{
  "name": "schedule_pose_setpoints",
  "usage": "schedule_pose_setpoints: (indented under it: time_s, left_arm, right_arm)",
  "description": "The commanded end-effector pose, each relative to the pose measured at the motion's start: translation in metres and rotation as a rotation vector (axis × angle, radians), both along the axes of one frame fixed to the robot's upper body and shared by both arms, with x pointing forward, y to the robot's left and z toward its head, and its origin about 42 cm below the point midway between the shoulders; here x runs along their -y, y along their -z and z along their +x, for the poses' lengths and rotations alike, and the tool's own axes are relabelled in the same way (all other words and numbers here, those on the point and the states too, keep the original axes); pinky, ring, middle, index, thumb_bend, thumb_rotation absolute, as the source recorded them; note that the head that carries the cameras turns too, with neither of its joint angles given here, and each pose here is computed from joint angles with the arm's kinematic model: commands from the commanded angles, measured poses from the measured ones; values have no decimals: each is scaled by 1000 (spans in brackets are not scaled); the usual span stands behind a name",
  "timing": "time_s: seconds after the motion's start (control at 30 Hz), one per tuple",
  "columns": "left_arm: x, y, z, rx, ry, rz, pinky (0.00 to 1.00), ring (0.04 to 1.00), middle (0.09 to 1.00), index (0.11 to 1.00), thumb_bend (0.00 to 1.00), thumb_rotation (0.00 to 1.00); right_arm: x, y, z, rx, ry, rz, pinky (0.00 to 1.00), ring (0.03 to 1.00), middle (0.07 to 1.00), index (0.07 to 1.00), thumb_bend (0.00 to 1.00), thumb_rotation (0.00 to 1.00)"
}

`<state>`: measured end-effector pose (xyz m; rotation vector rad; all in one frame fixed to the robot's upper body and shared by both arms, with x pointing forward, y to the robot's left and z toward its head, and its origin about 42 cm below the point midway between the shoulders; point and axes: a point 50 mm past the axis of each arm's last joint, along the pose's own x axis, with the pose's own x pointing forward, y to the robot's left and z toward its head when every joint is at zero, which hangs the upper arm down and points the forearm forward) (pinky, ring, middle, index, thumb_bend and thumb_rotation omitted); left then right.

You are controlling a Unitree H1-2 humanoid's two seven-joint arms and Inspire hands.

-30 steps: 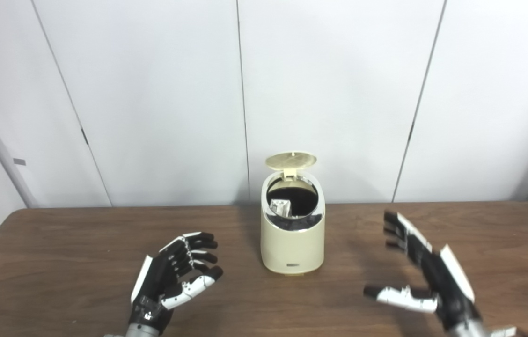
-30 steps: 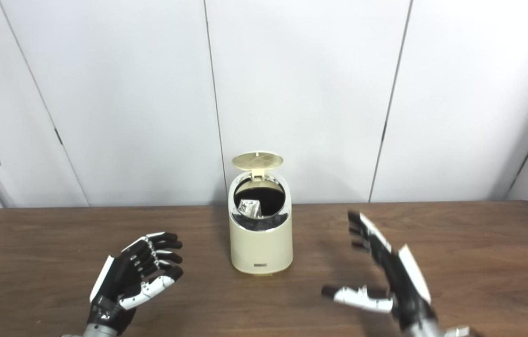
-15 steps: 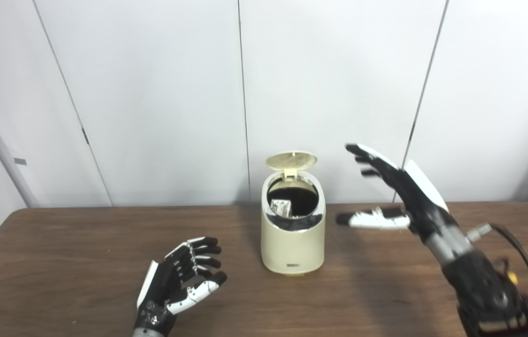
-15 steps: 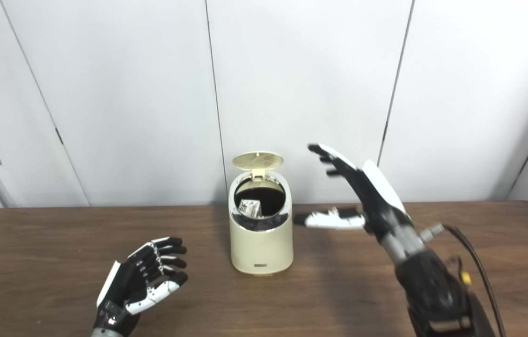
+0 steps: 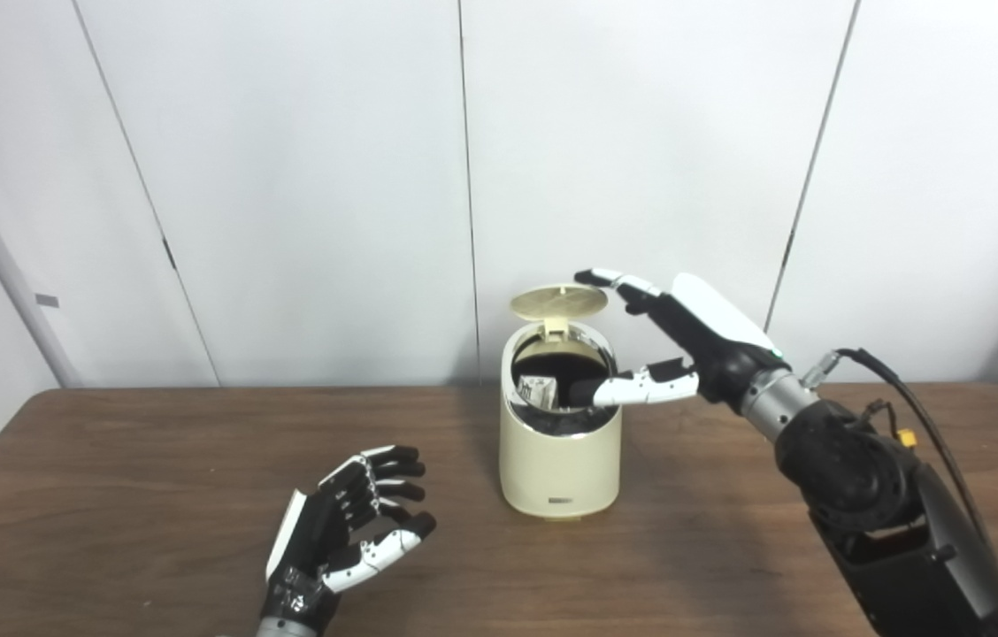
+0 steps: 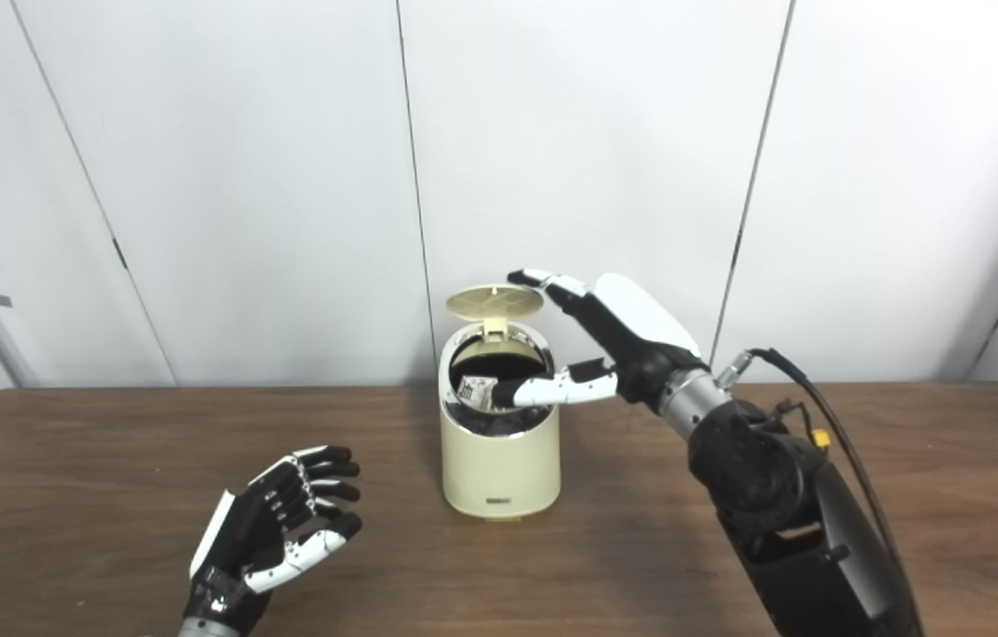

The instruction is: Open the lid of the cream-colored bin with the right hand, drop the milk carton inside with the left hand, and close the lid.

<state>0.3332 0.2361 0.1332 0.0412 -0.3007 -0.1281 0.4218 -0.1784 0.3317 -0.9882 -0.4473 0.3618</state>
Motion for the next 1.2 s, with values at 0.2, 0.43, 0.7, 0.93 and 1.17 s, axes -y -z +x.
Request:
schedule_pose_setpoints:
  time_s: [0.2,0.43,0.7,0.93,1.17]
  left_arm:
    - [6,-14,7,78,9,-18,490,616,696,723,707,180]
    - [7,-12,7,73,12,-26,484,615,695,728,720,195]
    - [8,-13,7,74,8,-23,484,617,698,728,722,191]
    - [8,-12,7,72,9,-15,493,622,699,729,728,197]
    - [9,-11,8,66,14,-14,489,619,700,731,728,191]
  right_arm:
    - [-10,-37,7,70,-52,-115,921,1000,924,912,721,590]
    - [-7,-35,1,79,-77,-141,913,1000,919,894,750,604]
    - [7,-34,-6,117,-82,-178,895,1000,886,863,772,605]
    - [16,-34,-11,140,-62,-220,904,1000,858,851,769,581]
    - [19,-27,-12,106,-64,-224,931,1000,862,856,773,556]
